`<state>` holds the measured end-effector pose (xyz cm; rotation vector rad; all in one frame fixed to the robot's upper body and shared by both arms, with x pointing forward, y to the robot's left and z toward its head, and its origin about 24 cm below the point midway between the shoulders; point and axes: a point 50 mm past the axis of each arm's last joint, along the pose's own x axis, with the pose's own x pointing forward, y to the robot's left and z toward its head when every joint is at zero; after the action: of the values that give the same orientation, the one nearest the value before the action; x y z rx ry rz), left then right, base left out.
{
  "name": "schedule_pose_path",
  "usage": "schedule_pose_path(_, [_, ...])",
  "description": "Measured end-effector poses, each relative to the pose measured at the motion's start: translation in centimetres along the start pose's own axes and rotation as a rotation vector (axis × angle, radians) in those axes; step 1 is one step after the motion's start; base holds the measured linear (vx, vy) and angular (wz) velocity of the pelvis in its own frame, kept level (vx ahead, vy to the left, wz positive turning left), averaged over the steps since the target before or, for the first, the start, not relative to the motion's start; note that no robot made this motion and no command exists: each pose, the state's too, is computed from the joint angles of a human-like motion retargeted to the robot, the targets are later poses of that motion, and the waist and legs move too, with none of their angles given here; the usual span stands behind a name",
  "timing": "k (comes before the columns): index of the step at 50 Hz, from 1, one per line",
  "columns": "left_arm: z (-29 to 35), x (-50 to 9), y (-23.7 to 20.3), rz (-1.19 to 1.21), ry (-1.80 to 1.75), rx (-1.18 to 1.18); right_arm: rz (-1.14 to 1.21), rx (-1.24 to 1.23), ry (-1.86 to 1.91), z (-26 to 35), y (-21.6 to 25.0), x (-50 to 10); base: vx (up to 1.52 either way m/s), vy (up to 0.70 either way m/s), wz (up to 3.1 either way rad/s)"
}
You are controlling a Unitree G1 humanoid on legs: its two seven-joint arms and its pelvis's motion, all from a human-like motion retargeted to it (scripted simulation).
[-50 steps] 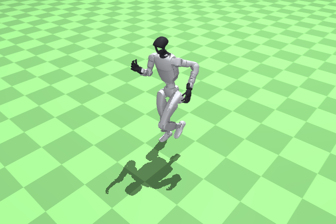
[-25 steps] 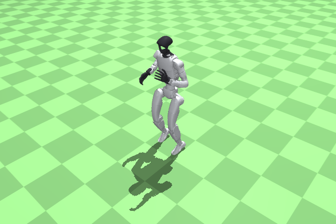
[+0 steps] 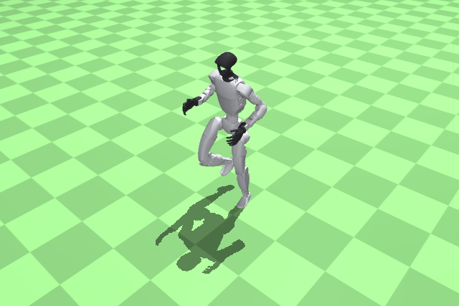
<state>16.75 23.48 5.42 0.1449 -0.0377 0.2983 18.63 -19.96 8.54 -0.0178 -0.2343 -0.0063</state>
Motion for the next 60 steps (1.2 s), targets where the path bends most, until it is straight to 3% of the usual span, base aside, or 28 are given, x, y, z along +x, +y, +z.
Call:
schedule_pose_path(3, [6.2, 6.8, -5.9, -0.017, -0.293, -0.158, -0.21, 0.071, 0.37, -6.9, -1.0, -4.0, -0.14, 0.04, 1.65])
schedule_pose_path(5, [12.9, 9.1, -8.1, -0.067, -0.55, -0.21, -0.251, 0.063, 0.46, -7.9, -1.8, -6.2, -0.11, 0.0, 0.69])
schedule_pose_path(8, [20.3, 8.9, -7.8, -0.037, -0.877, -0.262, -0.066, -0.029, 0.386, -4.5, -3.8, -6.6, 0.05, 0.0, -0.4])
schedule_pose_path(10, [21.8, 7.7, -6.7, 0.008, -0.978, -0.324, -0.006, -0.023, 0.37, -2.9, -4.5, -7.0, 0.13, -0.01, -0.16])
schedule_pose_path(15, [16.8, 5.6, -5.0, 0.027, -0.795, -0.426, -0.107, 0.125, 0.399, -3.8, -4.3, -7.8, 0.07, -0.03, 1.18])
schedule_pose_path(20, [7.0, 4.7, -5.7, -0.207, -0.314, -0.195, -0.164, -0.009, 0.218, -3.6, -4.3, -1.0, -0.08, -0.05, -0.07])
schedule_pose_path(23, [-2.2, 0.7, -2.1, -0.155, 0.1, 0.082, -0.102, -0.022, -0.149, 2.7, -2.6, 6.2, -0.11, 0.0, -1.18])
schedule_pose_path(25, [-6.2, -4.1, 1.1, -0.107, 0.359, 0.133, -0.045, 0.057, -0.41, 8.0, -0.7, 8.3, -0.02, 0.07, -0.4])
schedule_pose_path(28, [-5.8, -7.5, 3.9, -0.077, 0.435, 0.148, -0.047, 0.165, -0.686, 13.0, 1.0, 6.7, 0.09, 0.0, 0.22])
schedule_pose_path(31, [-4.1, -8.4, 4.4, -0.14, 0.388, 0.152, -0.032, 0.181, -0.75, 13.6, 1.5, 3.8, 0.13, 0.03, -0.54])
schedule_pose_path(35, [-3.4, -8.0, 3.1, -0.105, 0.35, 0.015, 0.075, 0.067, -0.516, 9.7, 2.3, 1.8, 0.08, 0.09, -1.74])
schedule_pose_path(40, [-0.4, -0.6, -2.1, -0.157, 0.051, -0.101, 0.107, -0.112, -0.04, 0.6, 1.5, -0.1, -0.12, 0.06, -0.08])
schedule_pose_path(43, [7.1, 6.2, -6.2, -0.227, -0.326, -0.079, -0.06, -0.139, 0.251, -4.7, -0.1, -3.5, -0.14, -0.01, 1.0])
schedule_pose_path(45, [13.9, 8.6, -7.7, -0.238, -0.609, -0.089, -0.165, -0.078, 0.317, -5.0, -1.3, -5.6, -0.03, -0.01, 0.22])
schedule_pose_path(50, [21.4, 6.0, -6.4, -0.117, -0.998, -0.33, 0.096, -0.241, 0.261, -0.9, -3.2, -6.6, 0.12, -0.02, -0.04])
schedule_pose_path(54, [19.2, 3.9, -5.5, -0.161, -0.973, -0.211, 0.052, -0.054, 0.347, -3.5, -2.2, -6.7, 0.03, -0.09, 0.57])
schedule_pose_path(57, [13.3, 4.2, -5.1, -0.256, -0.626, -0.184, -0.053, 0.029, 0.288, -5.8, -0.1, -2.3, -0.05, -0.08, -0.29])
schedule_pose_path(60, [4.4, 3.1, -2.8, -0.238, -0.193, -0.027, -0.231, 0.009, 0.007, -2.3, 0.8, 5.0, -0.07, -0.05, -1.09])
